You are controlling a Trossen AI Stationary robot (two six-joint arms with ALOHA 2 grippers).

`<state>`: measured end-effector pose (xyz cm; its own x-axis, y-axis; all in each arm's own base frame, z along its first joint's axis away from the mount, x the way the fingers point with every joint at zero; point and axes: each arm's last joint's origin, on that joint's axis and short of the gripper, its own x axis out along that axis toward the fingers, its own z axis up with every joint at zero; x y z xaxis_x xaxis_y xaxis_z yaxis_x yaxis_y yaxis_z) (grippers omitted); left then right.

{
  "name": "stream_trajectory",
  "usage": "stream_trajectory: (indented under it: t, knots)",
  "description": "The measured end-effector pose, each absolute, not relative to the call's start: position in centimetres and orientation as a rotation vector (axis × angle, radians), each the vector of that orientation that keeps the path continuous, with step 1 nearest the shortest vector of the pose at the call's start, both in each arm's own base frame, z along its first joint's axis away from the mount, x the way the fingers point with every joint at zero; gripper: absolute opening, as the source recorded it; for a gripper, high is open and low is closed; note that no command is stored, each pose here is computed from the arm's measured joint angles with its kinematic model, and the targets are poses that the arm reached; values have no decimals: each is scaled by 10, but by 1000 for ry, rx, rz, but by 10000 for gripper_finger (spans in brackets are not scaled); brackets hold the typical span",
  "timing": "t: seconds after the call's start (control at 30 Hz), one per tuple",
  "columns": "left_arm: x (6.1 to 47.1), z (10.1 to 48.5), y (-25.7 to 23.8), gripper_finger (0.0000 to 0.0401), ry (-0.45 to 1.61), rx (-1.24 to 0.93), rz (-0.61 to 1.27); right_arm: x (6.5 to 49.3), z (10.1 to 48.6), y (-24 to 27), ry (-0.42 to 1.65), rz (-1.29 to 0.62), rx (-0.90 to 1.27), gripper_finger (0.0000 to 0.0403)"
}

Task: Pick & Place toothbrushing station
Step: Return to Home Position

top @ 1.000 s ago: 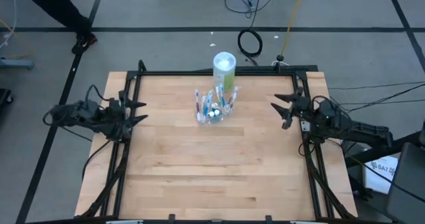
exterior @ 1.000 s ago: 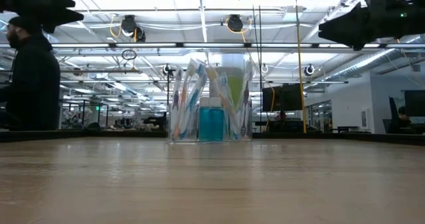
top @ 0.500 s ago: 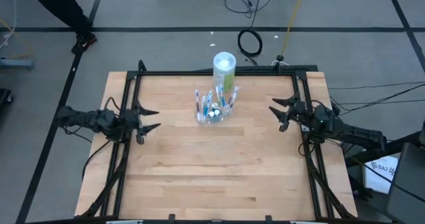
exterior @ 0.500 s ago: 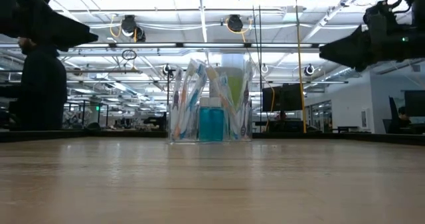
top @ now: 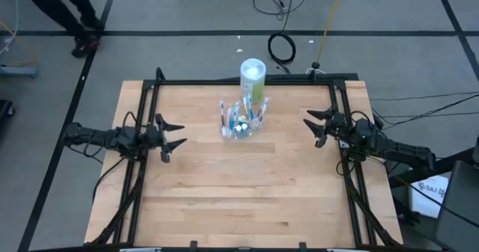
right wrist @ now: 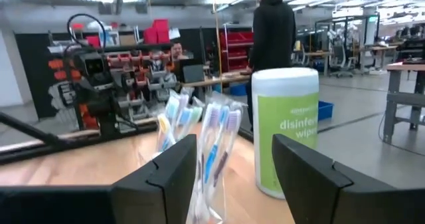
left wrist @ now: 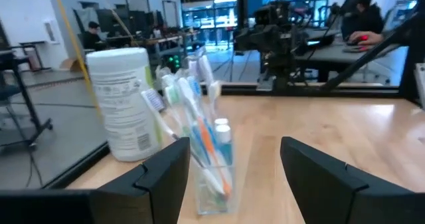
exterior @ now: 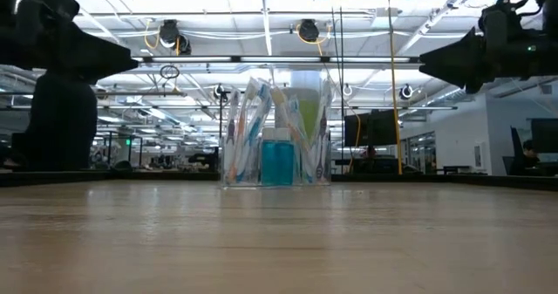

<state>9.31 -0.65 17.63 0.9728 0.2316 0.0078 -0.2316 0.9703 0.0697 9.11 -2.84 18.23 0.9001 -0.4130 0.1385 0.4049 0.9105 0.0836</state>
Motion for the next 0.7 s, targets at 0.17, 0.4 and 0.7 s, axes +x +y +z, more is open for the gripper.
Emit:
stream_trajectory:
  t: [0.17, 0.4, 0.7]
  knots:
    - [94, 175, -8, 241, 8, 67, 198, 92, 178, -29, -113, -425, 63, 191]
    - [94, 175, -8, 241, 6, 47, 198, 93, 172, -29, -59, -421, 140, 188]
    - [94, 175, -8, 241, 3, 18, 196, 93, 171, -29, -63, -421, 189, 189]
